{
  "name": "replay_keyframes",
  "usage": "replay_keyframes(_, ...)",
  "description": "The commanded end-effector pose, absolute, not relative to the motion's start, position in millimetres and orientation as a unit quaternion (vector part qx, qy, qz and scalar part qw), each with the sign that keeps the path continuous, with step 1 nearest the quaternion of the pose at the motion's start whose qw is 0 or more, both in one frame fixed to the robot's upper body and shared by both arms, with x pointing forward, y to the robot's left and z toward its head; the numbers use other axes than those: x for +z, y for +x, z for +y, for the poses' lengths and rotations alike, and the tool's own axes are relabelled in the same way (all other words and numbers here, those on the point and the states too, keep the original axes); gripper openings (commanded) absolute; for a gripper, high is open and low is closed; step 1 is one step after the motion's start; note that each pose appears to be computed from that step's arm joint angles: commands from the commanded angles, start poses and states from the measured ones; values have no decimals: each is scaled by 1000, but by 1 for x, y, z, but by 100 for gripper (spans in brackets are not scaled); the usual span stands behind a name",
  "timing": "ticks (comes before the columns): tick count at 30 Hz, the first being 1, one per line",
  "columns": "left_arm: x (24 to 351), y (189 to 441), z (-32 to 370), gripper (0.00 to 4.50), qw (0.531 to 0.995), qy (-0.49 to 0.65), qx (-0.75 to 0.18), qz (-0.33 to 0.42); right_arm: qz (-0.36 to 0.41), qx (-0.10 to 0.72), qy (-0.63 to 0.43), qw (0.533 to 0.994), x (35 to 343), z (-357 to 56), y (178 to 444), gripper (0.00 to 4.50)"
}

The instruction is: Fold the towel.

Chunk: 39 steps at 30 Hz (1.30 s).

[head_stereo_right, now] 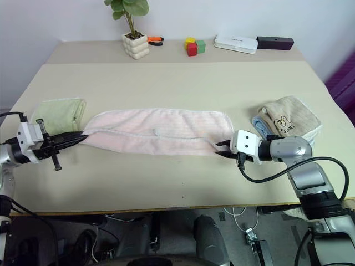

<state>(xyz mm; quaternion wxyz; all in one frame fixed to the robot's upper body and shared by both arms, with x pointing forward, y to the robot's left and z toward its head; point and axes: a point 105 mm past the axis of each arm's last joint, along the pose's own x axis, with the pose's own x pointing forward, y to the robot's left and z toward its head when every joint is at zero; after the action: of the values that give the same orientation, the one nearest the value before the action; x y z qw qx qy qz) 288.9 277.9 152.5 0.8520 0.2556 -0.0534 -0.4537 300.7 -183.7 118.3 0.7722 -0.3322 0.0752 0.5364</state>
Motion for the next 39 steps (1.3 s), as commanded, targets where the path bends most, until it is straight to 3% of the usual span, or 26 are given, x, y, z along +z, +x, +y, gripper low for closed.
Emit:
replay_keyframes(1,161,284,279,0,846,265,-459,-61,54,541,-319,776,139,-185,300,3)
replay_keyframes(19,136,234,322,0,820,286,-493,53,93,595,-288,745,127,-216,262,3)
replay_keyframes(26,134,232,323,0,825,278,-490,49,102,611,-238,748,137,-215,248,3)
replay_keyframes(29,139,238,323,0,831,275,-482,37,101,602,-251,751,136,-215,252,3)
replay_keyframes(39,156,274,315,0,843,279,-460,-11,44,531,-283,798,148,-219,302,3)
